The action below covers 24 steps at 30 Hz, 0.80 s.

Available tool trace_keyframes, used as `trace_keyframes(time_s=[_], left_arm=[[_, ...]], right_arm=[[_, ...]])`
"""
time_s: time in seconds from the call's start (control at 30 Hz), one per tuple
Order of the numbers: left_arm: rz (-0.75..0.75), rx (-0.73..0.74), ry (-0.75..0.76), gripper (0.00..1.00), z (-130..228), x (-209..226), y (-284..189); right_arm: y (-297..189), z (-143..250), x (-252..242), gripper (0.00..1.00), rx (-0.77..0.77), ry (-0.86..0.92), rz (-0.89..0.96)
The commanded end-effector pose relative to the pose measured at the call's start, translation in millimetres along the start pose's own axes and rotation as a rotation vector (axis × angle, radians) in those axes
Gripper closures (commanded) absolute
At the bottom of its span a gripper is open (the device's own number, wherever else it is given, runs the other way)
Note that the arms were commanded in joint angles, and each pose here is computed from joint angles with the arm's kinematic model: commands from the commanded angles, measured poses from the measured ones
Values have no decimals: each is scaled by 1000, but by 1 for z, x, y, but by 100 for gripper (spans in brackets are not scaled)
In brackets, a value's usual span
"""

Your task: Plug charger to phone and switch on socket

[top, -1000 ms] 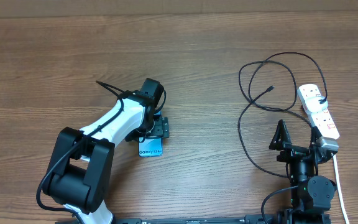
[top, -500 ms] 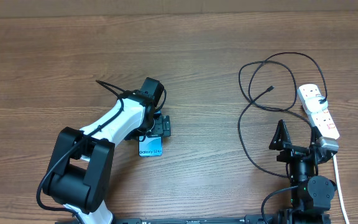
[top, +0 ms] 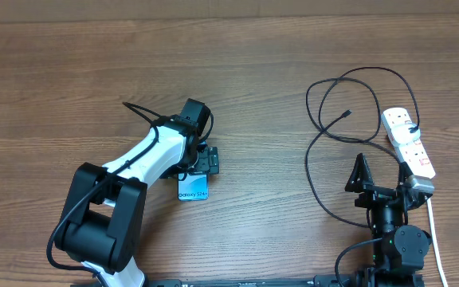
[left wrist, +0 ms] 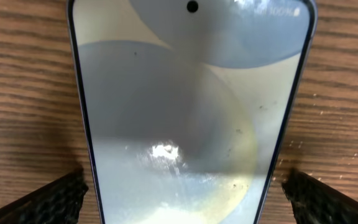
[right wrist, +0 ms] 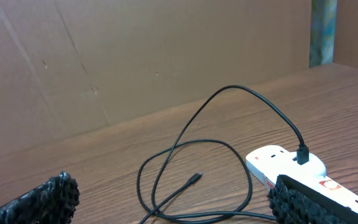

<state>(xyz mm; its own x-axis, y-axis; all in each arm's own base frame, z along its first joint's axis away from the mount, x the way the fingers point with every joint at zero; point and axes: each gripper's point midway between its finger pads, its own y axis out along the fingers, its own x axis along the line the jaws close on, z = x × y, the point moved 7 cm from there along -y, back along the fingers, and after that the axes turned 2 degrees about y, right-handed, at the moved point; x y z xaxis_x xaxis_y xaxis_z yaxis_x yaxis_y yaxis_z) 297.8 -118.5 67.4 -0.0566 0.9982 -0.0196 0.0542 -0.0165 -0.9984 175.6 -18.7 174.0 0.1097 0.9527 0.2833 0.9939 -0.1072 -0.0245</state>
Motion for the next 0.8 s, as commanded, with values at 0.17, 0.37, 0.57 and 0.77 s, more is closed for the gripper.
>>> trace_keyframes(time_s=[0.17, 0.37, 0.57, 0.77], left_arm=[[-1, 52, 15, 12, 6, 0, 20], [-7, 72, 15, 13, 9, 2, 20], [-22, 108, 15, 7, 16, 4, 19], [-23, 129, 15, 19, 19, 5, 18]], right_arm=[[0, 2, 0, 0, -2, -16, -5], [0, 2, 0, 0, -2, -16, -5], [0, 2, 0, 0, -2, -16, -5], [0, 2, 0, 0, -2, -16, -5]])
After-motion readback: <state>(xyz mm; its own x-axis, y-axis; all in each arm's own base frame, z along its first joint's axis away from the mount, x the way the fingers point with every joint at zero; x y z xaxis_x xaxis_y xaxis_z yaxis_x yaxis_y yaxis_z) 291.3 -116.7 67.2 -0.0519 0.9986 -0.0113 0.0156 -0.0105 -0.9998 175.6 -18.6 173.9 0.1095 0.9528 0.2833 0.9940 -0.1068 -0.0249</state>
